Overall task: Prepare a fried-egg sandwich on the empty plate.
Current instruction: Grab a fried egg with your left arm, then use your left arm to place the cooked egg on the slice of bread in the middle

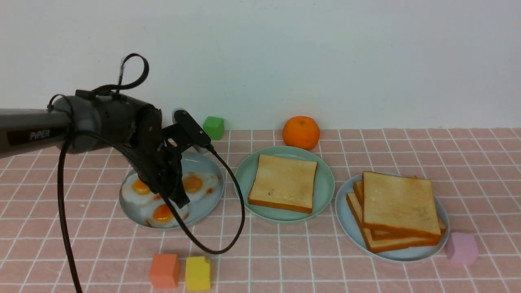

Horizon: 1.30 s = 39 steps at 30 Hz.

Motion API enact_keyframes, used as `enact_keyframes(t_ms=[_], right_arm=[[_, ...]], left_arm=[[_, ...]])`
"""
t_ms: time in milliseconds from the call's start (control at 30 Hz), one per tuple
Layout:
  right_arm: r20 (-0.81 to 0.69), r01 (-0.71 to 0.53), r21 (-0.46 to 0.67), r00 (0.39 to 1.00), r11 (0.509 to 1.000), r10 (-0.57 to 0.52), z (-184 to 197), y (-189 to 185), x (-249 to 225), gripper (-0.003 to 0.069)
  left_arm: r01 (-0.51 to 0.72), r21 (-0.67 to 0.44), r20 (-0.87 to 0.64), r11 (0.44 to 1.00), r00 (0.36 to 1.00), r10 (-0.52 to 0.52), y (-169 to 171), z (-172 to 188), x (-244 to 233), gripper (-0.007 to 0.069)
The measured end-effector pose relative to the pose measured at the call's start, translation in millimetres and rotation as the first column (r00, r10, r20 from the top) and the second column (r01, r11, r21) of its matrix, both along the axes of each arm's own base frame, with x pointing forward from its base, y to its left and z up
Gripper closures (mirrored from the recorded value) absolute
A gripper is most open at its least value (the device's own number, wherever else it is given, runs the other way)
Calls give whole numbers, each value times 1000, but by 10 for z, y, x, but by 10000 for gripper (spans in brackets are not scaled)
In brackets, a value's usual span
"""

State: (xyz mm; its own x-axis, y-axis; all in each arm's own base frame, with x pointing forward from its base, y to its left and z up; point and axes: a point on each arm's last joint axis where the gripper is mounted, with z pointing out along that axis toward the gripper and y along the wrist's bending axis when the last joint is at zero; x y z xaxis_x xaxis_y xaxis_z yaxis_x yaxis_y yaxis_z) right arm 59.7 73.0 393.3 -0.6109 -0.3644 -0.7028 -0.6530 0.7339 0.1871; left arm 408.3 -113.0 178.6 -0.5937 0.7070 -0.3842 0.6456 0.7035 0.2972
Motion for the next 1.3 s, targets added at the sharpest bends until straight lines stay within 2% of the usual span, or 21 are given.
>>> enact_keyframes(t_ms=[233,500,633,700,767,967,1300], right_arm=[[-2,-1,1,1000,1000,1,0,1,-2,627],[3,1,-3,1000,1000,-1,0,-4,0,627],[33,47,-37,998,998,-46,-4,-51,37,627],[54,94,-64,994,994,-91,-6,-117,45,626],[64,121,-72,991,990,-116,-2,-172,30,624],[80,147,-37,986,988,-143,27,-313,-81,623],[96,179,60,978,982,-184,71,-507,-259,622]], left_arm=[[-17,-58,77,998,997,21,12,442,-103,613],[-28,-106,59,994,998,34,-17,638,-221,613],[90,-94,78,991,994,-83,-280,785,-383,613],[174,-108,88,979,982,-165,-560,840,-524,613],[254,-120,96,960,965,-243,-820,845,-650,613],[421,-101,135,902,904,-407,-1288,846,-840,613],[442,-122,138,889,894,-426,-1706,601,-433,613]])
